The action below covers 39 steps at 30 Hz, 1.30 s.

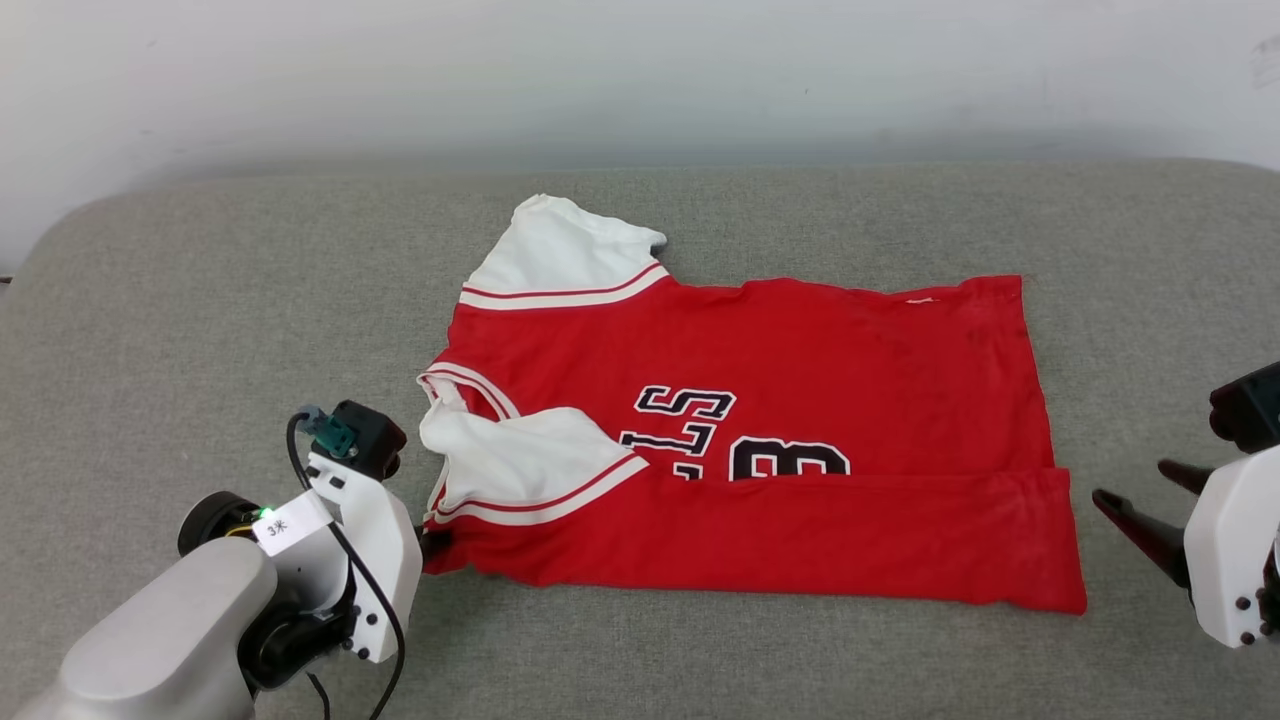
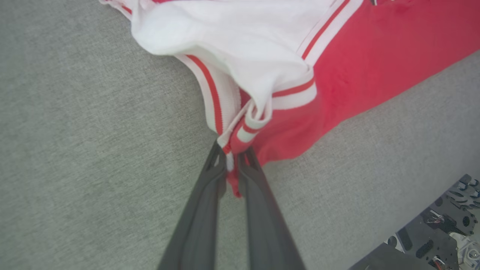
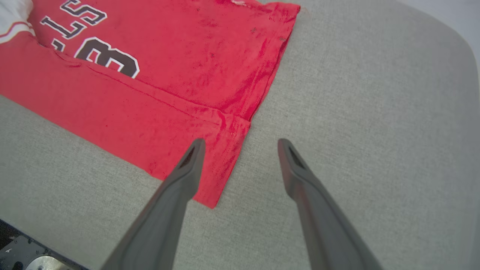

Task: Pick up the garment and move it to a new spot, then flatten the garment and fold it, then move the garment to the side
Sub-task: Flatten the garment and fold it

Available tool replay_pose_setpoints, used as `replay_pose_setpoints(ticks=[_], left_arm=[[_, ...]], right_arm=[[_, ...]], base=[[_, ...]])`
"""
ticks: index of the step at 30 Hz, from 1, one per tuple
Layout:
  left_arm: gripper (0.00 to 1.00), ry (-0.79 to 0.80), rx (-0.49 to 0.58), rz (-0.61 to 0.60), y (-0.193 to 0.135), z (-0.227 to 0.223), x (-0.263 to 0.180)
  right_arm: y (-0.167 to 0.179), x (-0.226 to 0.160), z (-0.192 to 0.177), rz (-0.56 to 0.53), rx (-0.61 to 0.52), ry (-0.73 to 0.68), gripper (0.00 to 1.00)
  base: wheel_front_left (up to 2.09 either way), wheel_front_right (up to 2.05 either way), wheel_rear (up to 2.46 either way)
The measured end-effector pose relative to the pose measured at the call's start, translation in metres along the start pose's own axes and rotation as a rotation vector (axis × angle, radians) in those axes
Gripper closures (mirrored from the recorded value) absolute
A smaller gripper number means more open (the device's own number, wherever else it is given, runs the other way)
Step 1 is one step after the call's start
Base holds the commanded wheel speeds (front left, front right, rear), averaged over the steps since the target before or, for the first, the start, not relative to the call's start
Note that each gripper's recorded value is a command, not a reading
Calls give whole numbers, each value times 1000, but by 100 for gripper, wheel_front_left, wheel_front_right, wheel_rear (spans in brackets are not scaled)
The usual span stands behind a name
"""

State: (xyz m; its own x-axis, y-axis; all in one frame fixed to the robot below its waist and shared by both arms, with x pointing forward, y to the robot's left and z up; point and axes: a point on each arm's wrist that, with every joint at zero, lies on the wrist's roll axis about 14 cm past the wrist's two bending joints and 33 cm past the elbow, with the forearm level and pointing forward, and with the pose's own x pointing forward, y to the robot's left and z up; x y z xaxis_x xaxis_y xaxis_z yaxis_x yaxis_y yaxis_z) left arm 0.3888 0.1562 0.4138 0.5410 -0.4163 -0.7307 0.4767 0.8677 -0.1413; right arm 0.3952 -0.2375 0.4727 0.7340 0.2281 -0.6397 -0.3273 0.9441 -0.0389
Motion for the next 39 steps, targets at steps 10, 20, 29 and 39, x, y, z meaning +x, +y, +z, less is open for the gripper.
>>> replay_pose_setpoints(ticks=[10,20,29,39], left_arm=[[100,-23,12,-2,-4,5,0],[100,-29,-9,9,0,2,3],[100,-54,-54,19,-3,-10,-1],[100,-111,-67,26,-12,-15,-25]], right_arm=[[12,22,-50,43,70,233,0],[29,52,-99,62,151,360,0],[35,51,-97,68,157,265,100],[23,24,-72,41,166,89,100]], base=[[0,0,0],[0,0,0],[0,0,0],[0,0,0]])
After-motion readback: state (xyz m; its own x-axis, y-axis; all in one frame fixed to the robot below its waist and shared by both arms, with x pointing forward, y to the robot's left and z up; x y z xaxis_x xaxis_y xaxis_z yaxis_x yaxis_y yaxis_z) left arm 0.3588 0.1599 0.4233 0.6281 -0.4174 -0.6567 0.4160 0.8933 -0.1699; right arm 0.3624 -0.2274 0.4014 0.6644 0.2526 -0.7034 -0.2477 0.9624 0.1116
